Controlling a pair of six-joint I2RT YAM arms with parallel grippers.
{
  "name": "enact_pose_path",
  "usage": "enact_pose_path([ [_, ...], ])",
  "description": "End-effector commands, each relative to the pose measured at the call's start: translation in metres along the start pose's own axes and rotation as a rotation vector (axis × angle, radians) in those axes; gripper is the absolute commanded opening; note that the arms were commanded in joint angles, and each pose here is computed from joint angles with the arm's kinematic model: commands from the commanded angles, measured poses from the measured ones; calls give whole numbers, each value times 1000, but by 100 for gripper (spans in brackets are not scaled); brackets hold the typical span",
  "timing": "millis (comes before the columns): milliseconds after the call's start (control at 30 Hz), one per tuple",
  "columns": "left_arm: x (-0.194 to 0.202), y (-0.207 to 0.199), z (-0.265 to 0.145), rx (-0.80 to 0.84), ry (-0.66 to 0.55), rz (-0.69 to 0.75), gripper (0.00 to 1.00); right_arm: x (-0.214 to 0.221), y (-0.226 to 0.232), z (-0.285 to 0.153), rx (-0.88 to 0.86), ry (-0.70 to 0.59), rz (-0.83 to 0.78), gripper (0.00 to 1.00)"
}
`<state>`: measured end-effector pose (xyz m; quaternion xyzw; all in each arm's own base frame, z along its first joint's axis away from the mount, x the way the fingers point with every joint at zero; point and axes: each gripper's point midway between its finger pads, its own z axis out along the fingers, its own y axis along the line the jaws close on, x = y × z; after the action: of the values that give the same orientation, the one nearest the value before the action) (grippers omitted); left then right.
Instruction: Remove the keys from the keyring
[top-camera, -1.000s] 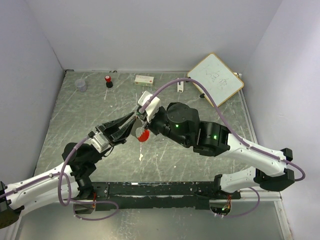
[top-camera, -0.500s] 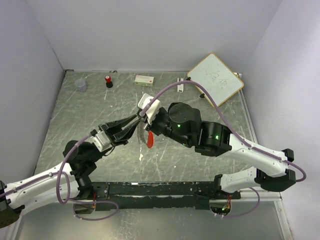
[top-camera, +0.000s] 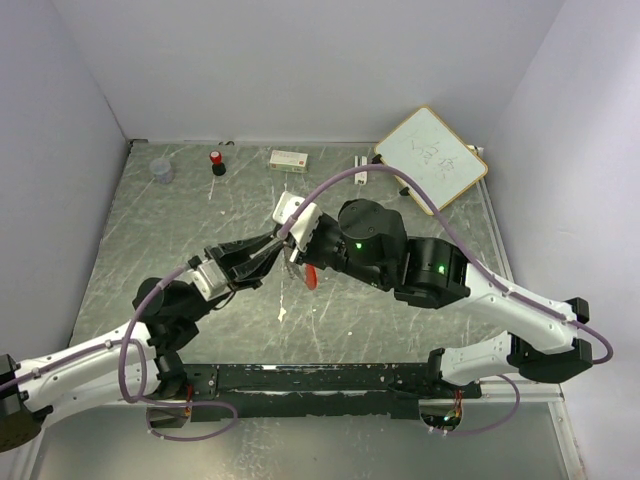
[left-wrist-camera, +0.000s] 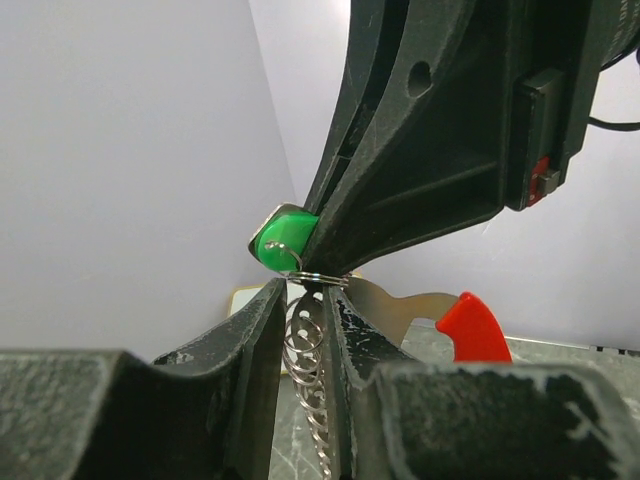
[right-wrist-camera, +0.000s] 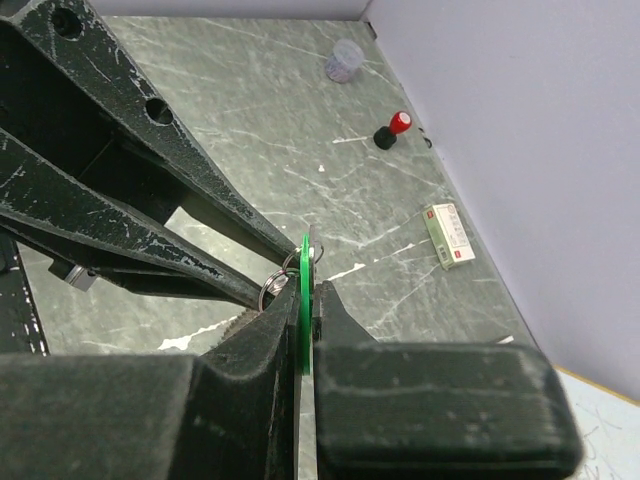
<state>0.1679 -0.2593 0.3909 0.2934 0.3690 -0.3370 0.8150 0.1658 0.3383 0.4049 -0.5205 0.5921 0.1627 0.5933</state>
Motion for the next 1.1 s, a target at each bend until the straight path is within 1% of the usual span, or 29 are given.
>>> enact_pose_path([
  [0, -16, 22, 6, -79, -74, 29, 31, -10, 16, -3, -99, -17, -15, 0],
  [300, -12, 55, 6, -105, -109, -6, 31, -2, 15, 0, -79, 29, -13, 0],
  [500, -7, 61, 7, -77, -127, -44, 30, -1, 11, 5, -60, 47, -29, 0],
  [667, 0, 61, 5, -58, -103, -36, 31, 2, 8, 4, -56, 77, -64, 0],
  [800, 1, 59, 5, -34, -87, -28, 30, 3, 8, 2, -82, 99, -122, 0],
  [900, 7, 60, 5, -26, -50, -13, 30, 5, 4, -2, -82, 120, -161, 0],
  [1000, 15, 62, 6, -23, -1, -2, 30, 3, -7, -7, -46, 113, -185, 0],
  [1067, 19, 60, 8, 10, 21, -1, 30, -3, -16, -12, -23, 79, -173, 0],
])
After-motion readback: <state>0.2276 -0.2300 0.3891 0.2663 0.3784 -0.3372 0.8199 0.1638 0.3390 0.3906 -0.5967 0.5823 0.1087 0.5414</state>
